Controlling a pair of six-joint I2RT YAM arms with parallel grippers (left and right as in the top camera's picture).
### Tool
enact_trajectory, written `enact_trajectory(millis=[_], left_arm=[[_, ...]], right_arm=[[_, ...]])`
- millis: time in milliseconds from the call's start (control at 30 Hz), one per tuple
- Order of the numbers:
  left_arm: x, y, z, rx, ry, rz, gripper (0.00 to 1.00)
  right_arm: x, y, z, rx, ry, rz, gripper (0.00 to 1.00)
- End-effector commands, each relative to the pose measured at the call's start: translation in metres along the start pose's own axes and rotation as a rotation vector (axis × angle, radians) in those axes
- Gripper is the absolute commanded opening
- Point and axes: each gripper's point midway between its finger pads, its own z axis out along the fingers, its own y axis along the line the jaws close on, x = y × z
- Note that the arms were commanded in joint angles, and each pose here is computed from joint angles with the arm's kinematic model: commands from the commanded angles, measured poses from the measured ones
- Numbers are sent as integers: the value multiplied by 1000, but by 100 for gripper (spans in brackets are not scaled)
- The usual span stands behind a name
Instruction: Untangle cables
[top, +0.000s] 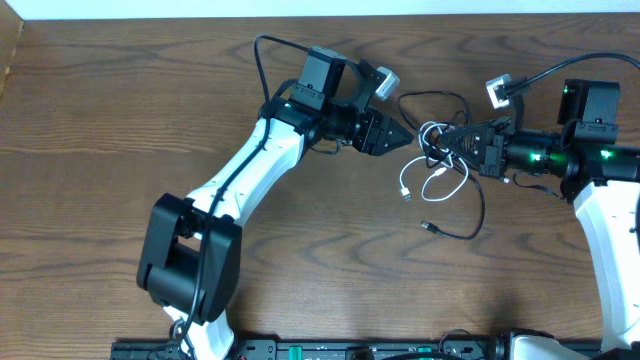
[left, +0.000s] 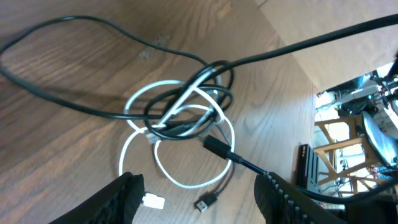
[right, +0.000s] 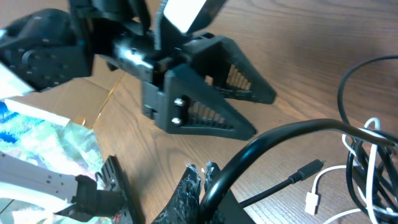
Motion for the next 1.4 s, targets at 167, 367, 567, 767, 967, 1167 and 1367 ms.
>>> enact_trajectory(millis=[167, 367, 567, 767, 967, 1167, 1367], left_arm=[[1, 4, 40, 57, -10, 52, 62], [-6, -3, 60, 7, -41, 133, 62], [-1, -5, 73, -49, -28, 146, 55], [0, -5, 74, -54, -27, 146, 49], [-1, 11, 73, -139, -34, 139, 48], [-5, 25, 70, -226, -51, 137, 48], [-9, 25, 70, -230, -63, 146, 33]], right_arm=[[-4, 10, -3, -39, -13, -8, 1], [-3, 10, -3, -39, -12, -5, 1], [-3, 10, -3, -39, -12, -9, 1], [-3, 10, -3, -39, -12, -8, 1], [-3, 10, -3, -40, -10, -6, 1], [-2, 10, -3, -40, -10, -5, 1], [-2, 10, -3, -40, -10, -4, 1]])
